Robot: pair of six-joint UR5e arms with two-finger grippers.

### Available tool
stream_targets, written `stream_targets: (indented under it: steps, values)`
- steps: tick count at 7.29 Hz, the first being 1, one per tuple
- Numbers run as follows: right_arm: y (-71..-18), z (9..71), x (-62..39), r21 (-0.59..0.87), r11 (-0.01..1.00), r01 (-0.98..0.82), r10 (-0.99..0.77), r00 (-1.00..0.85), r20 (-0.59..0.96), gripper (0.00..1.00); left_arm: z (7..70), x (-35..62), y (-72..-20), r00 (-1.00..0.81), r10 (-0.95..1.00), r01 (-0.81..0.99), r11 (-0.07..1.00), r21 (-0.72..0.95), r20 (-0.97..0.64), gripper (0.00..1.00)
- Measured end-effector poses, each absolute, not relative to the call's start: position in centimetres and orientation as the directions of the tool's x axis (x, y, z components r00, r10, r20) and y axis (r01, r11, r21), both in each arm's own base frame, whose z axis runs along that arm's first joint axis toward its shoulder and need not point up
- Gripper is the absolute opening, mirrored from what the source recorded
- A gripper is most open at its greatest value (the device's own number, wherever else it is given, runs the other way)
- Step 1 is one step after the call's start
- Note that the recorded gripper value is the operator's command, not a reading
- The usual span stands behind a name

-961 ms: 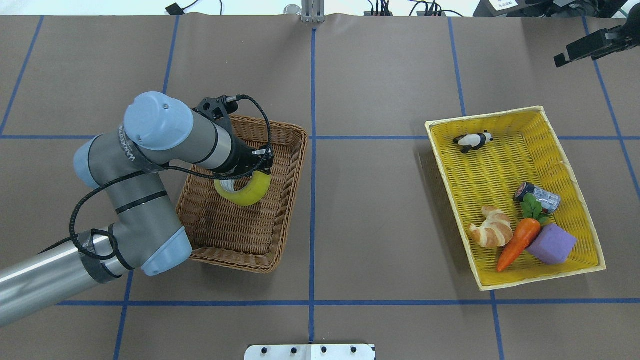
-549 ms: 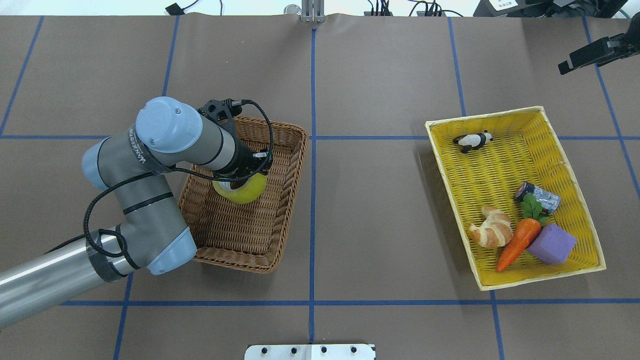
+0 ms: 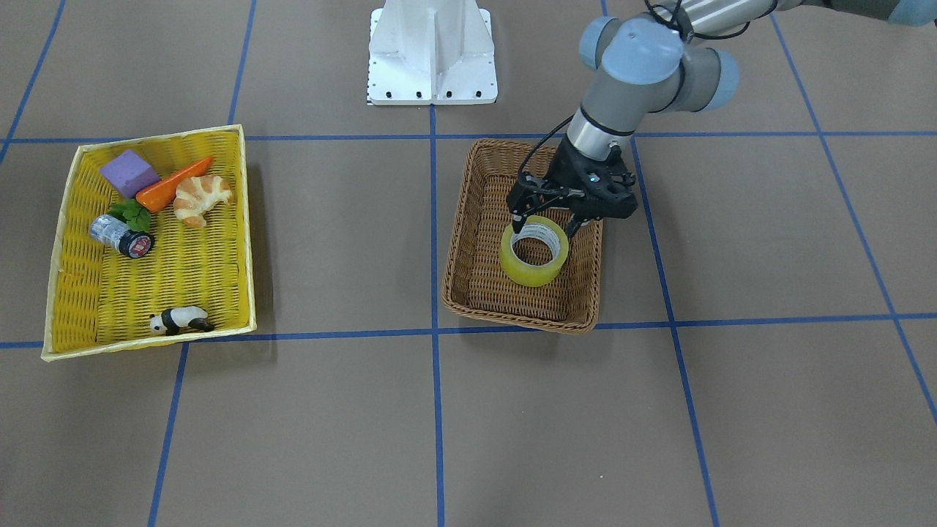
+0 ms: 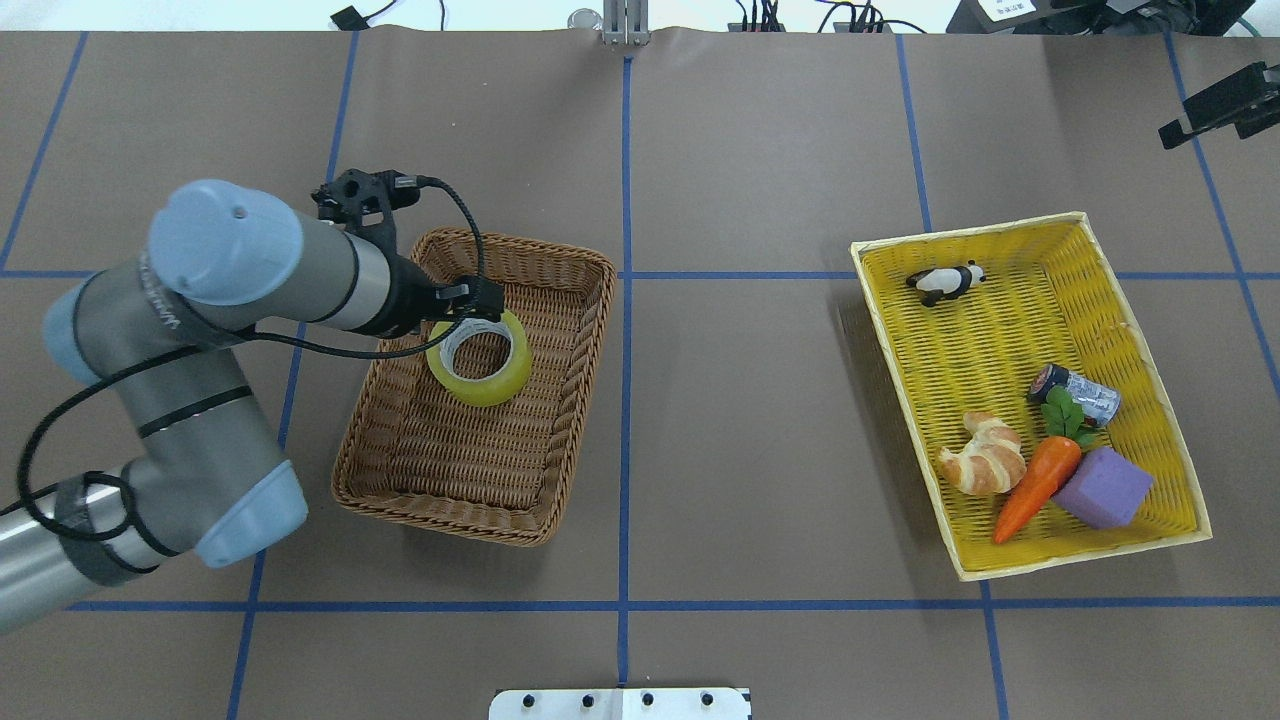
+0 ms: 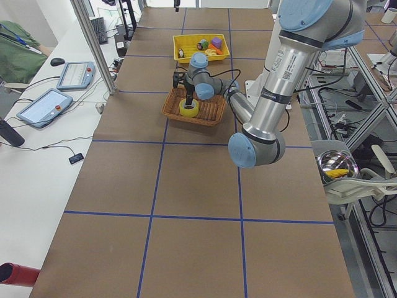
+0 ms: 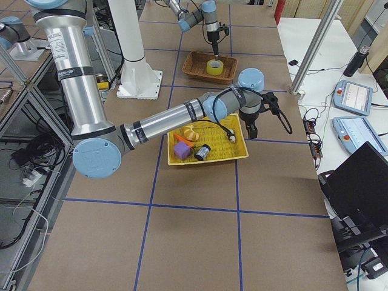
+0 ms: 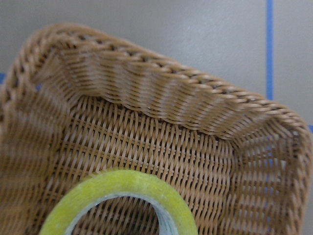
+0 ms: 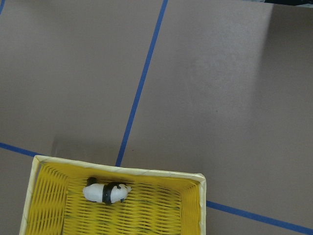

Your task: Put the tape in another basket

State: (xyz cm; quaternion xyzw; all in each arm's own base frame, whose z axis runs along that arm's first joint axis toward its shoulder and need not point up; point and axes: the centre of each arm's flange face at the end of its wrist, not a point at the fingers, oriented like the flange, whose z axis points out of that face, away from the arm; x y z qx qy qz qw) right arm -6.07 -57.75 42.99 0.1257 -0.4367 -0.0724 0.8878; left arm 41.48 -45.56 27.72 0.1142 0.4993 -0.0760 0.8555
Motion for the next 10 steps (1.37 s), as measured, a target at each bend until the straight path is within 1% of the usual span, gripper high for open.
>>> stream_targets:
  steps: [2,3,4,5,6,7,8,9,10]
  values:
    - [-57.8,45.3,-6.0,0.242,0.964,0.114,-0.252,0.69,0.679,1.0,34.4,30.9,-46.3,0.607,0.032,0.199,0.961,0.191,-0.794,0.98]
    - [-57.6,47.0,-6.2,0.207,0.961,0.184,-0.275,0.733,0.622,1.0,38.9,24.6,-46.2,0.675,0.076,0.143,0.962,0.232,-0.734,0.98]
    - [-57.3,48.6,-5.5,0.167,0.958,0.231,-0.285,0.76,0.584,1.0,43.0,18.7,-46.4,0.715,0.083,0.117,0.965,0.235,-0.694,0.98]
    - [-56.8,50.8,-3.6,0.14,0.957,0.255,-0.288,0.755,0.589,1.0,47.4,12.9,-47.2,0.735,0.068,0.107,0.971,0.214,-0.674,0.98]
    - [-56.1,53.9,-1.2,0.111,0.962,0.251,-0.262,0.722,0.641,1.0,51.7,7.5,-47.8,0.736,0.091,0.071,0.975,0.21,-0.671,0.98]
    - [-55.3,56.9,1.2,0.071,0.974,0.215,-0.202,0.68,0.705,1.0,57.3,1.1,-47.9,0.72,0.151,0.013,0.973,0.23,-0.677,0.98]
    - [-54.6,58.9,2.6,0.044,0.981,0.189,-0.159,0.655,0.739,1.0,62.9,-4.1,-47.4,0.704,0.171,-0.008,0.972,0.233,-0.69,0.98]
    - [-53.8,60.7,3.5,0.036,0.983,0.178,-0.146,0.656,0.74,1.0,67.3,-7.3,-46.5,0.697,0.151,0.001,0.977,0.211,-0.701,0.98]
    - [-53.0,62.3,4.3,0.05,0.983,0.177,-0.16,0.692,0.704,1.0,70.0,-8.7,-45.8,0.695,0.127,0.011,0.982,0.187,-0.708,0.98]
